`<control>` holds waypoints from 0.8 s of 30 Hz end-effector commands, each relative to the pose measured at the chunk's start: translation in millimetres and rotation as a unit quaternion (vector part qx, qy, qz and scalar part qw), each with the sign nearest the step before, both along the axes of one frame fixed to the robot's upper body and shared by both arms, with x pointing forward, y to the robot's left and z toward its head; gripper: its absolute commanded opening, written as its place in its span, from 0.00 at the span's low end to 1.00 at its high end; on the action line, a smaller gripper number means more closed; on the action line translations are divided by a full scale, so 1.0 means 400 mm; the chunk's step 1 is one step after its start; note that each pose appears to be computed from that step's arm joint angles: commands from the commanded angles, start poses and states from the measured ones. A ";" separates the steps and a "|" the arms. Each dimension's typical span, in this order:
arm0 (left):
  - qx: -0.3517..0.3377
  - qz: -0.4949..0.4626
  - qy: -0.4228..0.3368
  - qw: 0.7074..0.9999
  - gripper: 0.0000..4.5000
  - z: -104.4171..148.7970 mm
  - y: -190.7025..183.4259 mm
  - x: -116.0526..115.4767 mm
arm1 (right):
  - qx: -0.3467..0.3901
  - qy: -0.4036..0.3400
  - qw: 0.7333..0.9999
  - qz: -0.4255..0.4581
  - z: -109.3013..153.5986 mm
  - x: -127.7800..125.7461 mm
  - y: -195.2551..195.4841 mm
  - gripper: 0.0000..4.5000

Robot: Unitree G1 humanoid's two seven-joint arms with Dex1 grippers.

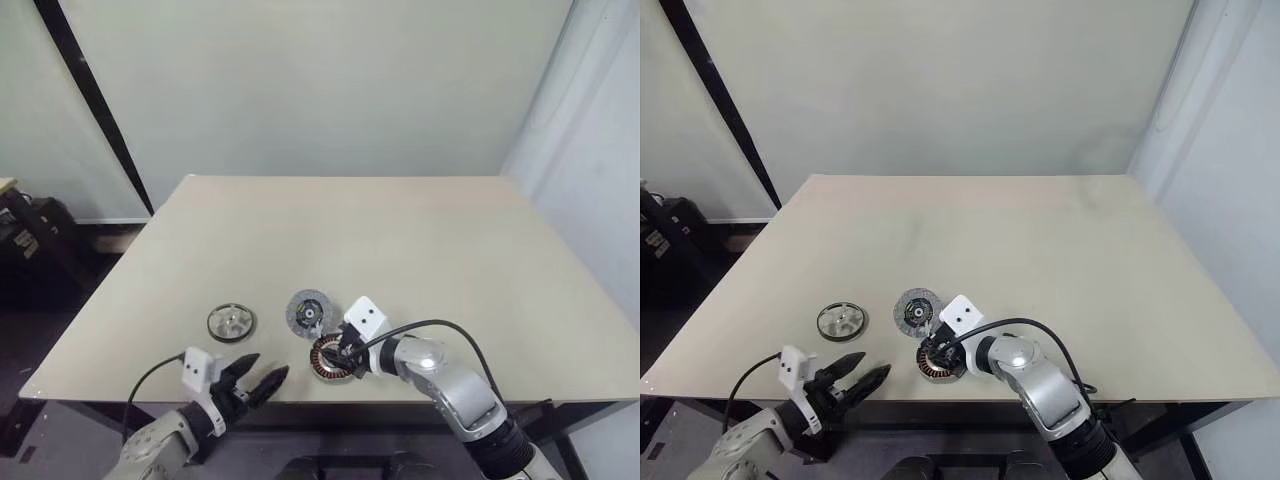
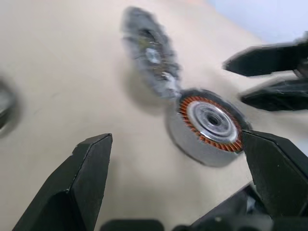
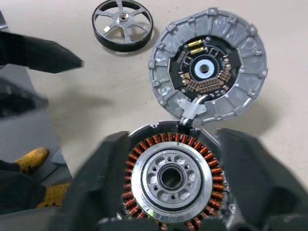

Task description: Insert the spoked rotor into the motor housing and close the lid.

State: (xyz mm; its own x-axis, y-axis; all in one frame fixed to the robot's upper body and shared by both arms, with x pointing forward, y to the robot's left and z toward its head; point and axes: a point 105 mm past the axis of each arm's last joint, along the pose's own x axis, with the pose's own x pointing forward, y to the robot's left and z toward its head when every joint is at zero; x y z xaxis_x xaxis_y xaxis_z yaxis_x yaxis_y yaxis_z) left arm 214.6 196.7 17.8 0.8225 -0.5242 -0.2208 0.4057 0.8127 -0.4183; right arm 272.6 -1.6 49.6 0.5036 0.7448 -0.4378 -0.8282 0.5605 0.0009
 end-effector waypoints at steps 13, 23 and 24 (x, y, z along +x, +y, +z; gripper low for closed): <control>-0.094 0.244 0.025 0.965 1.00 0.002 0.175 0.056 | 0.006 -0.061 0.997 -0.042 0.040 0.020 -0.083 1.00; -0.095 0.305 0.049 0.946 1.00 -0.015 0.197 0.149 | 0.003 -0.067 0.996 -0.063 0.037 0.020 -0.100 1.00; -0.093 0.306 0.051 0.946 1.00 -0.018 0.195 0.158 | 0.002 -0.067 0.996 -0.064 0.036 0.020 -0.101 1.00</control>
State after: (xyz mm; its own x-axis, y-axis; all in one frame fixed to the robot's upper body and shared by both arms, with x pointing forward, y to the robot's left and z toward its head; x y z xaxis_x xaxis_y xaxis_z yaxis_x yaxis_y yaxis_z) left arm 272.2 267.8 2.7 0.9559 -0.0313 -0.2920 -0.1590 0.7810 -0.6040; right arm 276.5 -43.1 43.9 0.6167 0.6609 -0.4277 -0.7491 0.6597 -0.0607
